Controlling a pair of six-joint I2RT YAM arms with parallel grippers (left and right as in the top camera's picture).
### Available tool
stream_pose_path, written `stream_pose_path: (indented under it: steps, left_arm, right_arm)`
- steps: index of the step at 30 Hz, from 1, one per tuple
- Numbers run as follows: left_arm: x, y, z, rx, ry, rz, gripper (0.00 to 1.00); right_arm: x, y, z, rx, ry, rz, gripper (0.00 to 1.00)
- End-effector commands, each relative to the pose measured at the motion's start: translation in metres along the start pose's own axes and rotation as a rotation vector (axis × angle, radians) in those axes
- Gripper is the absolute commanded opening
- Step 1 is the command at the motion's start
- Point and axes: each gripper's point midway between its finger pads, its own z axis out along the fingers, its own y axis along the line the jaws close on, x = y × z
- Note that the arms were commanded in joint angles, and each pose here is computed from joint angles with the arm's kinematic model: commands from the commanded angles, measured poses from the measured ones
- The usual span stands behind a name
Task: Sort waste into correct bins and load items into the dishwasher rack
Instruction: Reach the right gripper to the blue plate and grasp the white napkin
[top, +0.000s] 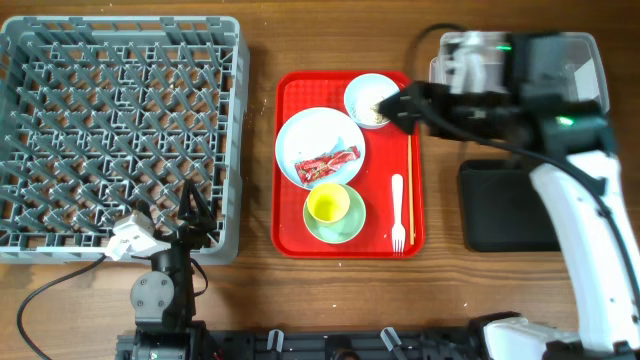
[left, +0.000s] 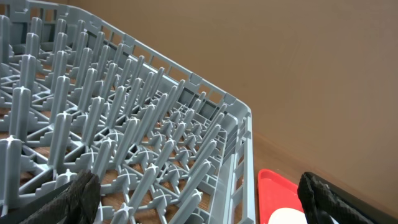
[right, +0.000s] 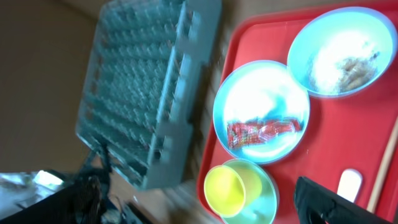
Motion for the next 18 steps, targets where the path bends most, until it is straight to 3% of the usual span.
stream_pose_path:
  steps: [1,5,9,13,18]
  left_arm:
    - [-0.002,0.003,0.000,-0.015,-0.012,0.007,1.00]
    - [-0.002,0.003,0.000,-0.015,-0.012,0.007,1.00]
    - [-0.002,0.003,0.000,-0.015,-0.012,0.007,1.00]
    - [-0.002,0.003,0.000,-0.015,-0.012,0.007,1.00]
    - [-0.002,0.003,0.000,-0.015,-0.012,0.007,1.00]
  right_arm:
    - [-0.010,-0.004,0.011,0.359,0.039,-0.168,0.99]
    - [-0.005,-0.009,0.054,0.467,0.148,-0.180,1.00]
    - [0.007,-0.007,0.109,0.408,0.202,0.016,0.98]
    - [0.012,-0.021,0.153,0.420,0.229,0.081,0.72]
    - [0.027,-0.036,0.211,0.416,0.301,-0.106,0.73]
